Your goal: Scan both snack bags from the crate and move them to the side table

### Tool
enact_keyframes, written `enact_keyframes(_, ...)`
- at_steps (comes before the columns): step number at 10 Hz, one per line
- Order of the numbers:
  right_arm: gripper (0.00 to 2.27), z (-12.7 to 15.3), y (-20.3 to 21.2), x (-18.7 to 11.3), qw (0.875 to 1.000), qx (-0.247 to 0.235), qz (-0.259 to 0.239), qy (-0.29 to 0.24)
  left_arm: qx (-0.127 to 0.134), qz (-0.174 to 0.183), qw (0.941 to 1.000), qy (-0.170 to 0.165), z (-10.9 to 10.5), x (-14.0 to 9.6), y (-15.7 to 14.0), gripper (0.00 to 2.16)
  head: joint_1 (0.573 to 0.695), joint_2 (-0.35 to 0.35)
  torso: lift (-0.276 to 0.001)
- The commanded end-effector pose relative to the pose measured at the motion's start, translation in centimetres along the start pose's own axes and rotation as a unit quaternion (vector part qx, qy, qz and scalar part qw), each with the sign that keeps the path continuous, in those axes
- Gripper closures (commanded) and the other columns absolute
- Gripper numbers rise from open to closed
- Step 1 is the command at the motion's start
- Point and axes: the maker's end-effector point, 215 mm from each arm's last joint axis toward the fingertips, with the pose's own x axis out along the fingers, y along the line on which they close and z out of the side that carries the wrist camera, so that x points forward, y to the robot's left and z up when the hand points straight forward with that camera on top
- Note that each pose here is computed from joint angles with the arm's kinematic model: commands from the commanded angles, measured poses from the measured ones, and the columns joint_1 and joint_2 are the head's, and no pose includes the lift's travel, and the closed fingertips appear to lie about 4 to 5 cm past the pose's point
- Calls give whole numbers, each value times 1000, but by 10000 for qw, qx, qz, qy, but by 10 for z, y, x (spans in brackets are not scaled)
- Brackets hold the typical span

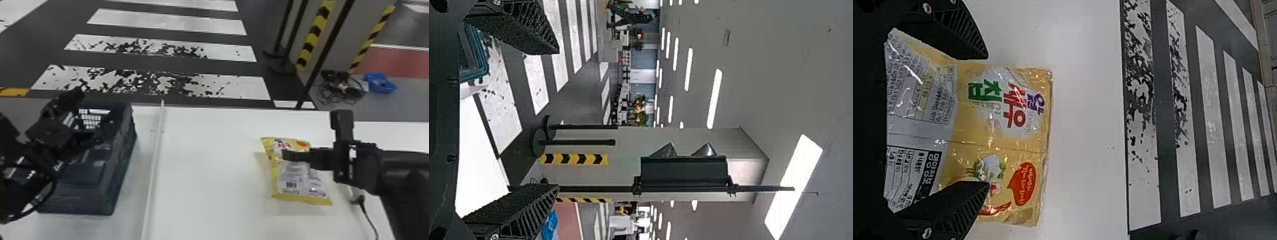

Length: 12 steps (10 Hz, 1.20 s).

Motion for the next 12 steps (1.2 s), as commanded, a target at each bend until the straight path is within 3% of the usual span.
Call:
enact_keyframes(1,93,-25,3,8,9997,-21,21,255,2,9,10000,-14,1,1,1,33,695,-131,-95)
enact_keyframes(2,127,-41,6,15,9990,-30,33,448,4,-12,10000,-20,1,4,0,33,695,-128,-95)
enact_keyframes(3,603,-53,6,22,9976,-83,30,681,9,-19,10000,-28,2,6,0,33,695,-126,-95)
enact_keyframes(4,1899,-58,2,26,9967,-130,-33,800,-7,-21,10000,-32,2,6,-1,33,695,-124,-95)
enact_keyframes(5,2243,-49,3,27,9977,-202,7,649,-7,-21,10000,-32,2,6,-1,33,695,-124,-95)
enact_keyframes(8,2240,-9,2,17,9986,-518,13,-115,-23,1,10000,-14,-1,6,0,33,695,-126,-95)
enact_keyframes(12,2240,14,-13,-37,9955,-826,-229,-406,-50,24,10000,34,-10,4,2,33,695,-135,-95)
